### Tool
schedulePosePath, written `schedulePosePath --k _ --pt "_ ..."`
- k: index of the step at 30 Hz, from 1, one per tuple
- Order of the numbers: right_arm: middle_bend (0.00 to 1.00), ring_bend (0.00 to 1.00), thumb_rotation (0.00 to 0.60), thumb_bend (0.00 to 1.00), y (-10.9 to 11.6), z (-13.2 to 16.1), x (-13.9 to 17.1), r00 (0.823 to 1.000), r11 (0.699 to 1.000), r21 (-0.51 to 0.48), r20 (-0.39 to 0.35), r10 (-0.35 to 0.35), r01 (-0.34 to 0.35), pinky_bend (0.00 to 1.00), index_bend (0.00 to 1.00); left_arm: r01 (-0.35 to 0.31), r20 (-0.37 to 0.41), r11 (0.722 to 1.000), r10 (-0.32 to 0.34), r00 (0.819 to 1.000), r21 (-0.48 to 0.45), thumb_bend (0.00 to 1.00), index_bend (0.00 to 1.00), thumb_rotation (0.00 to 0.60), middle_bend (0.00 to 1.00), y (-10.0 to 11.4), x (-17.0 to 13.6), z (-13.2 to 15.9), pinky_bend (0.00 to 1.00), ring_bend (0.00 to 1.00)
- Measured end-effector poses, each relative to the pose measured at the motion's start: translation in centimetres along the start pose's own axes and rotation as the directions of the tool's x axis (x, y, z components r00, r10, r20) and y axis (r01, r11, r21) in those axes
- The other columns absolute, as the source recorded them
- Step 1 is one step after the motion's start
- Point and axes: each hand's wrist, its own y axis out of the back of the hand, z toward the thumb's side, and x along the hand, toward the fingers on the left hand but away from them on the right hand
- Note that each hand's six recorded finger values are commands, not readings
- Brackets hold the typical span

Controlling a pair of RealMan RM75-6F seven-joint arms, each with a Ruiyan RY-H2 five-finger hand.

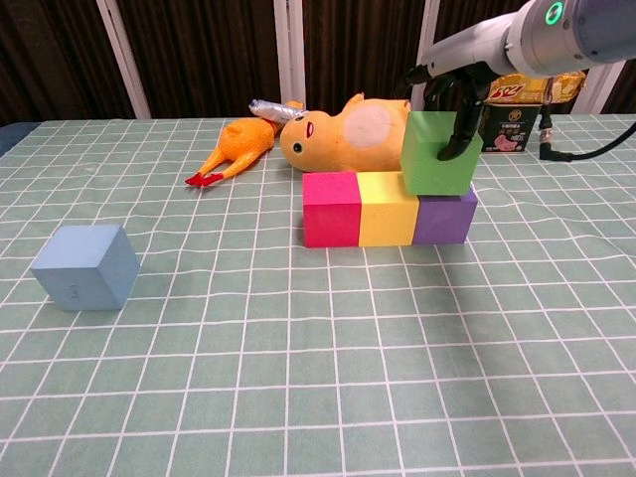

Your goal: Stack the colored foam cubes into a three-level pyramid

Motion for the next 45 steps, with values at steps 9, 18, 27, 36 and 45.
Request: schedulePosePath --k 9,18,27,36,45 --pt "0.36 0.22 0.600 0.30 -0.1 0.3 0.0 1.000 1.000 0.024 -0.024 -0.003 0.004 0.00 0.00 -0.002 0.004 1.000 0.002 1.000 -0.001 0.11 0.00 0.600 0.02 0.1 -0.1 0.1 0.00 0.00" --pt "0.36 0.22 0.600 0.30 -0.2 0.6 -0.3 1.000 1.000 0.015 -0.018 0.000 0.001 0.00 0.00 -0.001 0.003 1.000 0.001 1.000 -0.003 0.11 0.00 0.600 0.02 0.1 -0.1 0.1 0.00 0.00" --pt "0.36 0.22 0.600 0.30 -0.4 0.9 -0.6 1.000 1.000 0.015 -0.016 0.005 -0.004 0.00 0.00 0.001 0.000 1.000 -0.001 1.000 -0.005 0.10 0.00 0.600 0.02 0.1 0.0 0.0 0.00 0.00" --pt "0.36 0.22 0.600 0.30 -0.5 1.2 -0.8 1.000 1.000 0.022 -0.015 0.005 -0.004 0.00 0.00 0.000 0.001 1.000 0.000 1.000 -0.006 0.10 0.00 0.600 0.02 0.2 0.0 0.0 0.00 0.00" --pt "0.36 0.22 0.600 0.30 -0.7 0.9 -0.9 1.000 0.999 0.036 -0.009 0.011 -0.011 0.00 0.00 0.001 0.000 1.000 -0.001 1.000 -0.005 0.11 0.00 0.600 0.02 0.2 0.0 0.0 0.00 0.00"
